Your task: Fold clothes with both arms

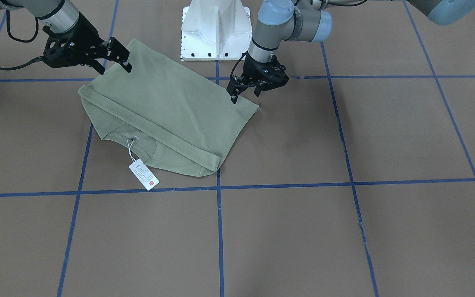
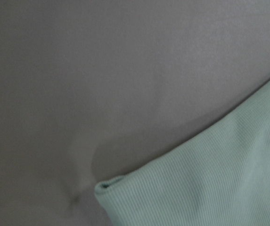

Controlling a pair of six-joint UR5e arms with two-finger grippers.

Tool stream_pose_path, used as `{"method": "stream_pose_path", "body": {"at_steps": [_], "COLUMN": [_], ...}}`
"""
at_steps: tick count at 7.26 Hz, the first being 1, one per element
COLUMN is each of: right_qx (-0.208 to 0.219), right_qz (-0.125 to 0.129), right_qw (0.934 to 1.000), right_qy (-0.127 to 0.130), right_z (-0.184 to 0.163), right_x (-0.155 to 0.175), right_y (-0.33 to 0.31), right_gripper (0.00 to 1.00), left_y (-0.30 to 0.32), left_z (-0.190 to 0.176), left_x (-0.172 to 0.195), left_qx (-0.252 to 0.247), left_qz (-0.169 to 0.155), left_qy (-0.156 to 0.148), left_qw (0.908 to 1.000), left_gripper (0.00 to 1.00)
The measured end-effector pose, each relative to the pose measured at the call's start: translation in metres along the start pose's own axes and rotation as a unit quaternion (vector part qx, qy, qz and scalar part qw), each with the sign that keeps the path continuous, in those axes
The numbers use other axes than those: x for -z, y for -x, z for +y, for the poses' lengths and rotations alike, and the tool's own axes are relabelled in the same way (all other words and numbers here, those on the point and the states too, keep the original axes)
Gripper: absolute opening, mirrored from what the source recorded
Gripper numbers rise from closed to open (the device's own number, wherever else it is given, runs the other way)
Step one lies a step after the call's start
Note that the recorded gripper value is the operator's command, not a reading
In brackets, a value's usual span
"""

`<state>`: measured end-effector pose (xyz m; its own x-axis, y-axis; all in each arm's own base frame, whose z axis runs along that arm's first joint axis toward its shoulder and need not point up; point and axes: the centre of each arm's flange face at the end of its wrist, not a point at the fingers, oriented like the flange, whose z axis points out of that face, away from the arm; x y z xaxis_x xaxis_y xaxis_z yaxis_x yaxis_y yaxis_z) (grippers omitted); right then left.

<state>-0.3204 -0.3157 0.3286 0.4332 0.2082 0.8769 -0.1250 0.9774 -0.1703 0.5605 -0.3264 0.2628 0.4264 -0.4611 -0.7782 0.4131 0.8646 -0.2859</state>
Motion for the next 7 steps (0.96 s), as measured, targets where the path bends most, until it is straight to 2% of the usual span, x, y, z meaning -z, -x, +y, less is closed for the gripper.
{"method": "stream_pose_path", "body": {"at_steps": [3,7], "right_qx": [-0.001,-0.002], "right_qz": [0.002,0.002], "right_qw": [1.0,1.0], "right_qy": [0.0,0.0], "right_z": [-0.0022,-0.0028], "right_x": [-0.0037,-0.0038], "right_y": [-0.0005,-0.0004], "right_gripper": [1.0,1.0], "left_y": [0.0024,0.0016], "left_z": [-0.0089,-0.0051], "left_x": [-0.0089,-0.0091], "left_qx": [0.003,0.003], "left_qz": [-0.009,-0.019], "left_qy": [-0.009,-0.007], "left_qw": [0.9999,0.9998], "left_gripper": [0.85,0.71]}}
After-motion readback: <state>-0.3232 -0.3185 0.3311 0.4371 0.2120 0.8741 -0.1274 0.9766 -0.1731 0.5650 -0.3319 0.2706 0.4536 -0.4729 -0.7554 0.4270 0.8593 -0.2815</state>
